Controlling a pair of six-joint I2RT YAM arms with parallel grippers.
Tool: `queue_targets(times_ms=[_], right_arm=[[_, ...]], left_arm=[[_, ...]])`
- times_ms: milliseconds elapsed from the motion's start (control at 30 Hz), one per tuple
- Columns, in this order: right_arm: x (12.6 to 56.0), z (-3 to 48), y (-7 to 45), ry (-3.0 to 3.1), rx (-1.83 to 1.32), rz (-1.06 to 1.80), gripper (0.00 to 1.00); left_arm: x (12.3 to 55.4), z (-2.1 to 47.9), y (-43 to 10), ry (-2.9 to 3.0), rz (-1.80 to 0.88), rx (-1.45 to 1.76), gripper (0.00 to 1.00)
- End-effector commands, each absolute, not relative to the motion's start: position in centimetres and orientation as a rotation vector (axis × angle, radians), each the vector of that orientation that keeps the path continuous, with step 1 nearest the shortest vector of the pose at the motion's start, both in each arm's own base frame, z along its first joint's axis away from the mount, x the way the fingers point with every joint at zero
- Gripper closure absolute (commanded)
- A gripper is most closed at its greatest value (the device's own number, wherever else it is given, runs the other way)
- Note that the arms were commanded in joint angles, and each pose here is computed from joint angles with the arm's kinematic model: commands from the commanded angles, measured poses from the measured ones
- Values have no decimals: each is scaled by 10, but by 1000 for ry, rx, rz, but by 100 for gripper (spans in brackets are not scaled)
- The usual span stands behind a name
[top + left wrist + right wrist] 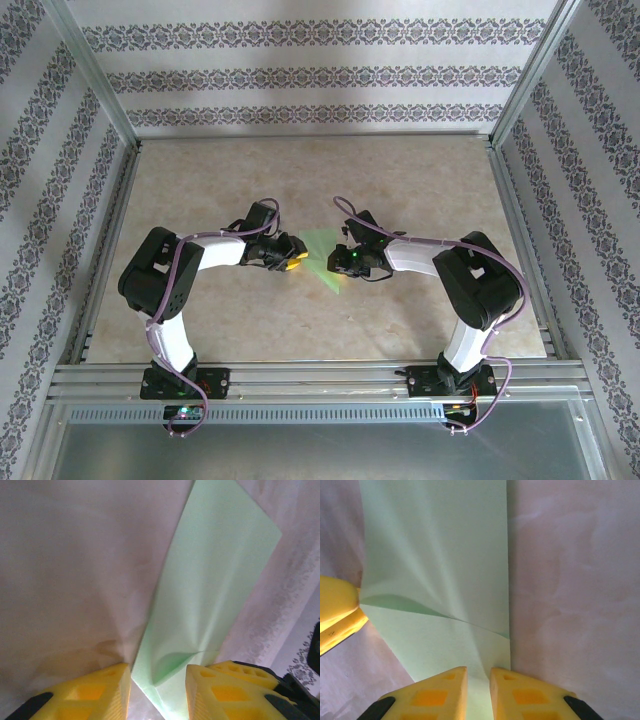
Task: Fold a paper plane with a square sheet of paper (pick it up from the middle)
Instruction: Fourth fold the wing at the center of the table.
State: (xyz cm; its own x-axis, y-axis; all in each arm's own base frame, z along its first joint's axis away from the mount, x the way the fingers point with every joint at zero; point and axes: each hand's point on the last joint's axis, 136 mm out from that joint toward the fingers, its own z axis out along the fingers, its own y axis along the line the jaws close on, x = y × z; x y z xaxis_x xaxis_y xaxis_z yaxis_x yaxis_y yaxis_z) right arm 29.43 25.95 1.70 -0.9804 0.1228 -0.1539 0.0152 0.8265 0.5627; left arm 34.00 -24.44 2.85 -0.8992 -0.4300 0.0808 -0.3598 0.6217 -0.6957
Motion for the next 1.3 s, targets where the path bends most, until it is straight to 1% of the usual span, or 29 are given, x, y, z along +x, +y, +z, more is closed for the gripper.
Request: queue_targets(times_ms=[0,167,300,467,867,933,1067,1167,1267], right_arm=[[289,0,251,2885,160,818,79],[288,-2,251,2894,160,811,79],[287,-3,251,2898,161,812,79],[287,-4,252,2900,157,813,79],[289,0,254,2881,123,835,79],[291,5,256,2859,96,854,78],[304,33,261,2770,2,907,73],[312,66,259,2659,-106,891,61],[315,90,252,2553,-206,816,53]], left_arm=[[340,40,-243,2739,-1101,-611,65],[338,37,-245,2739,-1132,-617,66],[341,39,-254,2726,-1192,-604,72],[342,37,-256,2736,-1195,-592,77],[345,38,-267,2729,-1271,-530,78],[345,38,-268,2732,-1276,-521,82],[345,38,-267,2737,-1263,-528,90],[349,45,-266,2715,-1261,-538,92],[352,52,-264,2695,-1231,-568,94]])
